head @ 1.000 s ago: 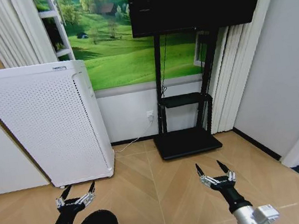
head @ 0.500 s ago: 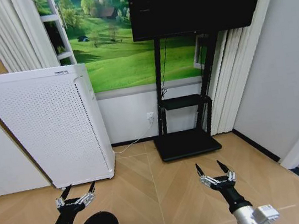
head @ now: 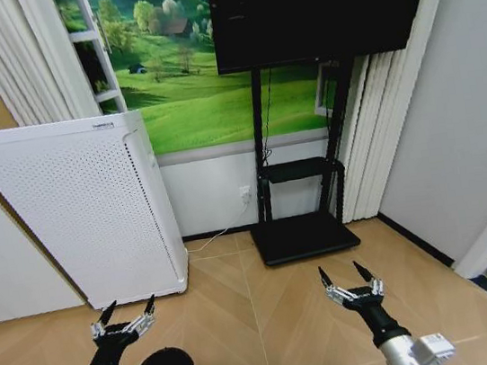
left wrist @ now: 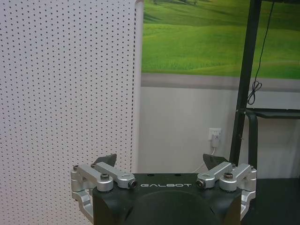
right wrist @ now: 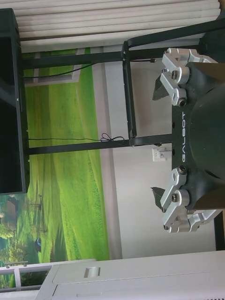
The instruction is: Pick up the trash bin and place the garbage on the floor into it.
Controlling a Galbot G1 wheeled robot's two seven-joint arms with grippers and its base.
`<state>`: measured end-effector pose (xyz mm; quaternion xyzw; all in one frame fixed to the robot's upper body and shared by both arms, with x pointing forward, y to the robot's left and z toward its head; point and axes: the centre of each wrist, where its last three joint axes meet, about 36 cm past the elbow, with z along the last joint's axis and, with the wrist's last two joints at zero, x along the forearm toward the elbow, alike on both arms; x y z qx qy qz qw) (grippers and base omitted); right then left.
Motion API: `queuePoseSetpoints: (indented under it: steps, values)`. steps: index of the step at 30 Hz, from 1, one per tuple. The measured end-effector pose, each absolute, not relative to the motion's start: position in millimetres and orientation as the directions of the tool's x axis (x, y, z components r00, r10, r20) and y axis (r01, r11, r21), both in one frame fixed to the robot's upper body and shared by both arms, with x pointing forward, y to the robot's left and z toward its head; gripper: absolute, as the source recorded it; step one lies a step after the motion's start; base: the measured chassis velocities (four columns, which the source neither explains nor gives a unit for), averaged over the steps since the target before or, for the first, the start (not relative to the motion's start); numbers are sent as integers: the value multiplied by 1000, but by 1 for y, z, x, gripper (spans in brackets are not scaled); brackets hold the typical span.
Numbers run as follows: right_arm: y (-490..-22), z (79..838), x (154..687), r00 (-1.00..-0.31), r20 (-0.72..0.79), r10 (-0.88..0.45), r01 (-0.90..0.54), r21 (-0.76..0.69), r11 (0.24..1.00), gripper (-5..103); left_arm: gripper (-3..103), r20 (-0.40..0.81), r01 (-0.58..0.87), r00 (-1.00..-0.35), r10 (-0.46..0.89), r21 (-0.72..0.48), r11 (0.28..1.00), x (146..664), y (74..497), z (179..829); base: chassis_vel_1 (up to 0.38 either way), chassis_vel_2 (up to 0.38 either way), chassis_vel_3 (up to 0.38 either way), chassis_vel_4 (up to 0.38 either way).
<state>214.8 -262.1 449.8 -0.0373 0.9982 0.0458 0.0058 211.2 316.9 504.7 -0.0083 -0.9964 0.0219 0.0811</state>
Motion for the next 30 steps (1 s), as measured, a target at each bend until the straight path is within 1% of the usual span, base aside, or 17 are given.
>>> queuePoseSetpoints:
  steps: [30]
  values:
    - [-262,450,215,-997,-15,-74,-75,91,993,100,100,161,13,-987,20,-45,999,211,317,505,0,0,0,0]
